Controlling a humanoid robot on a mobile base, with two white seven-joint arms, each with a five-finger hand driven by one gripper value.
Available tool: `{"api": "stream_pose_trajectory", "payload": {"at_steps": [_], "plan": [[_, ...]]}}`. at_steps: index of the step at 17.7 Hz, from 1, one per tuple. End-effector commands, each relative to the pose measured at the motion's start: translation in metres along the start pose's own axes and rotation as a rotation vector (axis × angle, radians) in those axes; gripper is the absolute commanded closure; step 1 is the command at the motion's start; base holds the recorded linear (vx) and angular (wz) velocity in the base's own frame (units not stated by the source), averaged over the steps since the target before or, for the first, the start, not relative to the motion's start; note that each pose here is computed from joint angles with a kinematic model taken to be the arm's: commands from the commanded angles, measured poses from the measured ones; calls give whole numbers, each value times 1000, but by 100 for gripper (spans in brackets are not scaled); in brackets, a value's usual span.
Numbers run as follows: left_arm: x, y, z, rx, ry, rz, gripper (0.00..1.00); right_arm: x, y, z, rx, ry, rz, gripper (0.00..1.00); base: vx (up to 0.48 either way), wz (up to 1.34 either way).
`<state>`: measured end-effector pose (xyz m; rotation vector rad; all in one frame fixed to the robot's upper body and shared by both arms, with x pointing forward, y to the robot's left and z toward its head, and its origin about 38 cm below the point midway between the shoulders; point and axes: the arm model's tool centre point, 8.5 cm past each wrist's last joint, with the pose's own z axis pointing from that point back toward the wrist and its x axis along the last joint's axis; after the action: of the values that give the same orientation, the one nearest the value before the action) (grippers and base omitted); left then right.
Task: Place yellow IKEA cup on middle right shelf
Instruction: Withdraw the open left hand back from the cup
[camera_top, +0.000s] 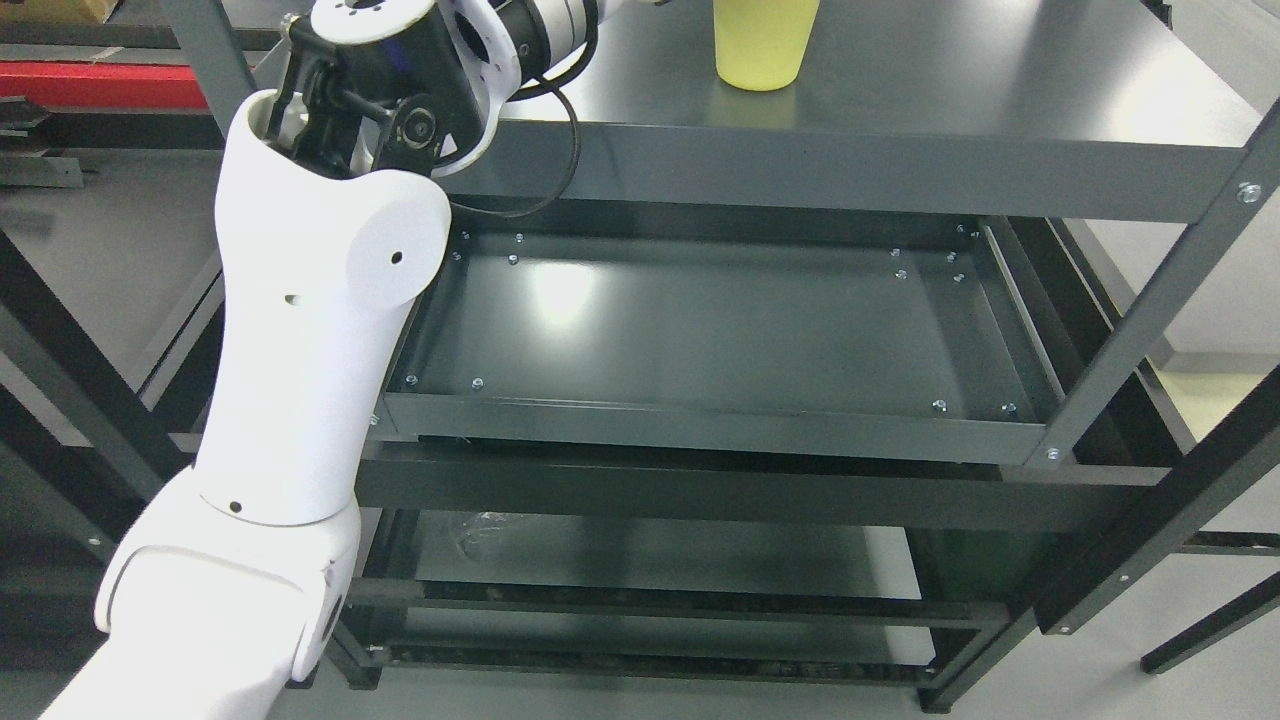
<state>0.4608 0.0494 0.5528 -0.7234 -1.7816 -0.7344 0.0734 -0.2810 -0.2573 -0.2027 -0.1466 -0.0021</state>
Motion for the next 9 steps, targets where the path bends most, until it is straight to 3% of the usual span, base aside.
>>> {"api": "stream_pose_trajectory", "payload": {"at_steps": [1,6,9], "plan": [[16,-17,23,-211,0,17,1,-9,-10,-1,-13,15,-3,1,0,0],[-11,-46,34,-470,171,166,1,-9,-10,-1,-13,15,-3,1,0,0],[-56,-61,33,-543,278,213,1,-9,-10,-1,-13,15,-3,1,0,0]]}}
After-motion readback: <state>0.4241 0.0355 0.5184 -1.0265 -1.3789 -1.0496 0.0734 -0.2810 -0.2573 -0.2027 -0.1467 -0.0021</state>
